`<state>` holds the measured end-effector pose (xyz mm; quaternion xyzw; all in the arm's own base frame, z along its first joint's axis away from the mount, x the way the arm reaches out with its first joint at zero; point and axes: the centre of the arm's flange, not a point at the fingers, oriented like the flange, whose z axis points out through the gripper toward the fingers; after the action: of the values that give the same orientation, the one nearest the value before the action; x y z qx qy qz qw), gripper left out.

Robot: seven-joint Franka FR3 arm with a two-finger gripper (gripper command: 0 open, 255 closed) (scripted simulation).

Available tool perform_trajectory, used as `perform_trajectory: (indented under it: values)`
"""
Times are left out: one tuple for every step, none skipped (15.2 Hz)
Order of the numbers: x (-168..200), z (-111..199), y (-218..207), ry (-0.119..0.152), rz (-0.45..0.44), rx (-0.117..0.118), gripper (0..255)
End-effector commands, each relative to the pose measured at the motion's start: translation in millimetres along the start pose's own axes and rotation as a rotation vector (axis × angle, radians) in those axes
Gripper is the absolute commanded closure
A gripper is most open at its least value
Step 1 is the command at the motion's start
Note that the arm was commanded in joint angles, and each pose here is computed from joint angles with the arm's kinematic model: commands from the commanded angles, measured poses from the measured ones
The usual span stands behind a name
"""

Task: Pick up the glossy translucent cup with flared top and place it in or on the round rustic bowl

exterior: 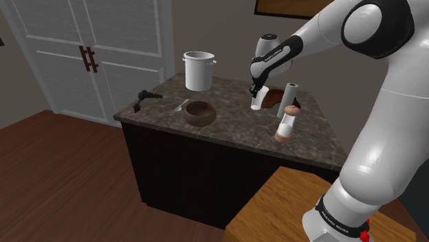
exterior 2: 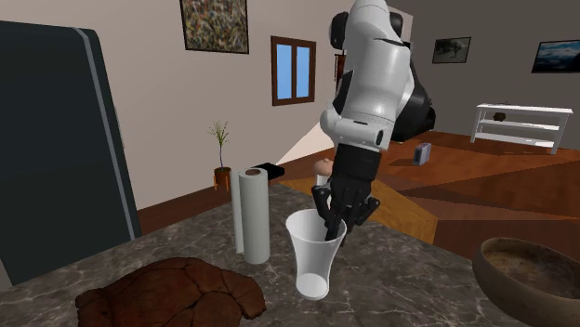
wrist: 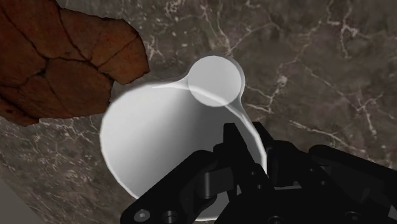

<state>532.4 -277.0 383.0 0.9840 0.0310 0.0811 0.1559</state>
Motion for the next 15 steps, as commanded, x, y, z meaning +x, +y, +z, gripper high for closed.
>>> perform_trajectory:
  values:
    - [2.8, -9.2, 2.9, 0.0, 0.0, 0.0, 255]
    - [3.6, -14.1, 4.6, 0.0, 0.0, 0.0, 255]
    - [4.4, -19.1, 6.2, 0.0, 0.0, 0.0, 255]
    - [5.2, -24.0, 7.9, 0.0, 0.0, 0.0, 255]
    - [6.0, -29.0, 9.5, 0.0, 0.0, 0.0, 255]
    - [6.8, -33.9, 11.2, 0.0, 0.0, 0.0, 255]
    - [7.6, -38.9, 12.8, 0.0, 0.0, 0.0, 255]
    - [8.4, -43.9, 14.4, 0.0, 0.0, 0.0, 255]
    - [9.1, -48.8, 16.1, 0.0, 0.0, 0.0, 255]
    - [9.9, -53.8, 17.7, 0.0, 0.0, 0.0, 255]
    - [10.7, -58.7, 19.4, 0.0, 0.0, 0.0, 255]
    - [11.5, -63.7, 21.0, 0.0, 0.0, 0.0, 255]
    - [12.3, -68.6, 22.7, 0.0, 0.0, 0.0, 255]
    - [13.1, -73.6, 24.3, 0.0, 0.0, 0.0, 255]
    - [13.9, -78.5, 26.0, 0.0, 0.0, 0.0, 255]
